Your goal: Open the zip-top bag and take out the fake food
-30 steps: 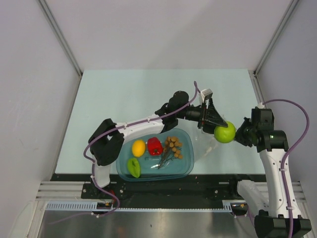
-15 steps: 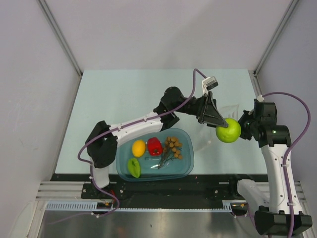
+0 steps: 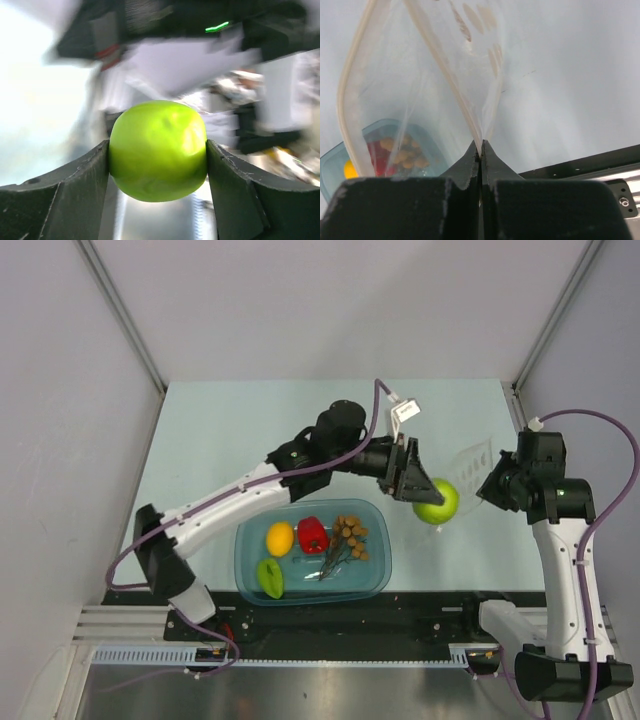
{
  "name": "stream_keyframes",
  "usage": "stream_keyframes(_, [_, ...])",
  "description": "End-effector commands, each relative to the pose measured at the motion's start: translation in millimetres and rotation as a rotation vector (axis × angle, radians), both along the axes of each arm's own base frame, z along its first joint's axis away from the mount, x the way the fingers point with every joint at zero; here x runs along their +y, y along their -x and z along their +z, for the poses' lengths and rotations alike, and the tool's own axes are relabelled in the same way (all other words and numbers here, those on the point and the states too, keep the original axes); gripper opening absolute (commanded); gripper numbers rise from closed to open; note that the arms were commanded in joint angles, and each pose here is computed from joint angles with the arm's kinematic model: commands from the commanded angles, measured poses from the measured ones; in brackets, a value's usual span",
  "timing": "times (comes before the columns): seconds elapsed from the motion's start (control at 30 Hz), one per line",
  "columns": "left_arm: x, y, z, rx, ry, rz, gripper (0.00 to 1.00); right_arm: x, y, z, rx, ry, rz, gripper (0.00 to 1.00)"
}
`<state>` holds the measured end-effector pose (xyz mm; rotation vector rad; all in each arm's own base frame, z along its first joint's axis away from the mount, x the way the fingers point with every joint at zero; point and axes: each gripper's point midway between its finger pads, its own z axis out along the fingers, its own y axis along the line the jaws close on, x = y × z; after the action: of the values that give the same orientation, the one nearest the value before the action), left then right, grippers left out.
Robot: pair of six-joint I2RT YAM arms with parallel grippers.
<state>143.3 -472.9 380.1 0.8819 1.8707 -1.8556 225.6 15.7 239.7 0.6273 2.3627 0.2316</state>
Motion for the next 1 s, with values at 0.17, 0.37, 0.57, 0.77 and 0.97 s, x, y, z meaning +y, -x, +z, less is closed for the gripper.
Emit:
stream_keyframes(0.17, [171,-41,-174,-0.196,-0.836,0.547,0.0,-19,-7,8,-0.017,0.137,-0.017,0.0])
stream_keyframes(0.37, [232,-17,-236,-0.158,-0.984,0.612,0.0,-21,-12,5,-0.004,0.145,-0.014,0.0])
stream_keyframes(0.57, [252,5,-271,-0.092,-1.031,0.593,0.0,-24,-17,15,-0.018,0.158,-0.026,0.0])
stream_keyframes(0.77, [254,14,-293,-0.053,-1.061,0.562,0.0,-50,-8,42,-0.018,0.293,-0.094,0.0])
stream_keyframes(0.97, [249,23,-320,-0.009,-1.101,0.496,0.0,-62,6,40,0.027,0.359,-0.12,0.0])
